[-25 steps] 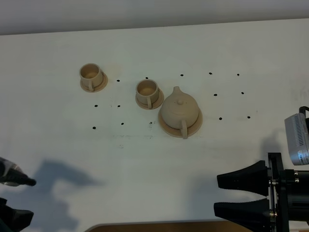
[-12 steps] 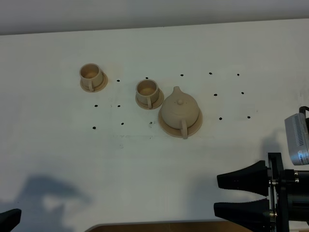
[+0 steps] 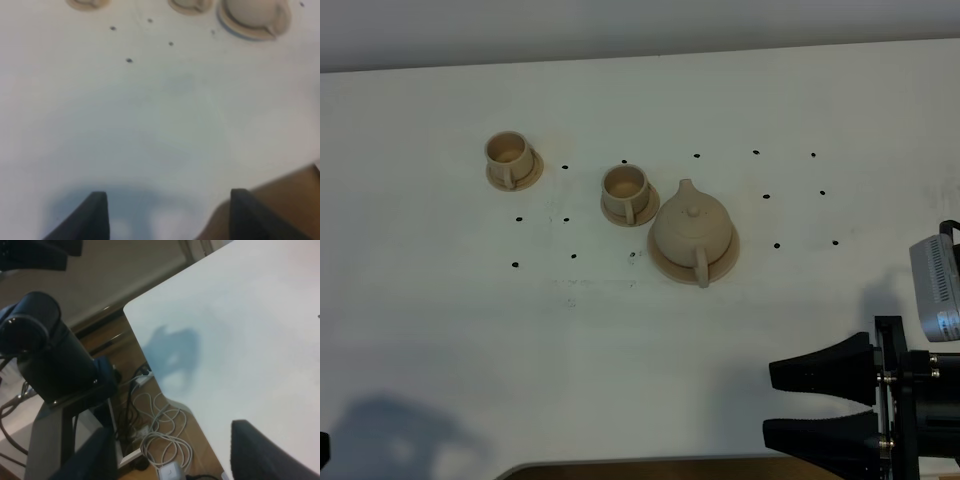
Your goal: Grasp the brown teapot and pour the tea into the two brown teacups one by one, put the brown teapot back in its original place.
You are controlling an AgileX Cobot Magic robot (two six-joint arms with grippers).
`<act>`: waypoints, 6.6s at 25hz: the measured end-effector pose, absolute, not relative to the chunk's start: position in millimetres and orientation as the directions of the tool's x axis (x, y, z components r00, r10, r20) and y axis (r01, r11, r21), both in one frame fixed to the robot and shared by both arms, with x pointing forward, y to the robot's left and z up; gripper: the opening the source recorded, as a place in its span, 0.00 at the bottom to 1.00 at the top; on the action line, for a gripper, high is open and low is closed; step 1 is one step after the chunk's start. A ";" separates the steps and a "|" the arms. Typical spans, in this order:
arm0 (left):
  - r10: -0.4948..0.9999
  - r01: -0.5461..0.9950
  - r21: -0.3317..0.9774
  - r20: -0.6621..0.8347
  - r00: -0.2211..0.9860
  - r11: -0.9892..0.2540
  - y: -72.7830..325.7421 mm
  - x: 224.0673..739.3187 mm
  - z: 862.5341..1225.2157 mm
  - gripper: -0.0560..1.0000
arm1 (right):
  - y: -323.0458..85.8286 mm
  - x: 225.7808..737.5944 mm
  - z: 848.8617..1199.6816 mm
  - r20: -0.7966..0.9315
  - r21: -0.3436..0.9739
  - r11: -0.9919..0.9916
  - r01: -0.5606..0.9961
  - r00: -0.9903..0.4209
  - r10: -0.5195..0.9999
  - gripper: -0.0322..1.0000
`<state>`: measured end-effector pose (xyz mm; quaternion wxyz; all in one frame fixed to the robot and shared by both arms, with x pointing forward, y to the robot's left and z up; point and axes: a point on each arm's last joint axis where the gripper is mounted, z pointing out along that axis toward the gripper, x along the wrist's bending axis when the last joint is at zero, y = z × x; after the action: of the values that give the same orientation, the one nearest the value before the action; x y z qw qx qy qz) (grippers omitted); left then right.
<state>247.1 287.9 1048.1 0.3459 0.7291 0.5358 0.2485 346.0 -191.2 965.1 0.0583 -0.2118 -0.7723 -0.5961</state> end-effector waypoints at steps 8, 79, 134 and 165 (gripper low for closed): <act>0.988 0.586 0.805 0.001 0.155 -0.093 289.2 240.4 1048.4 0.57 | -191.1 346.3 965.4 0.345 0.896 0.194 0.398 -0.902 0.260 0.51; 0.990 0.516 0.852 0.016 0.142 -0.088 288.8 227.6 1047.0 0.57 | -69.2 510.5 998.9 0.273 0.262 0.307 0.915 -0.375 0.886 0.48; 0.990 0.516 0.852 0.016 0.143 -0.089 288.8 227.6 1047.0 0.57 | -23.6 567.8 937.5 0.090 0.064 0.260 0.963 -0.266 0.960 0.48; 0.990 0.516 0.852 0.016 0.142 -0.088 288.8 227.6 1047.0 0.57 | -23.9 569.1 926.8 0.069 0.046 0.266 0.963 -0.269 0.961 0.39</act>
<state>227.6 288.8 1047.0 0.3643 0.6620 0.5687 0.3249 569.1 -23.9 926.8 0.0135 -0.6044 -0.7956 -0.0393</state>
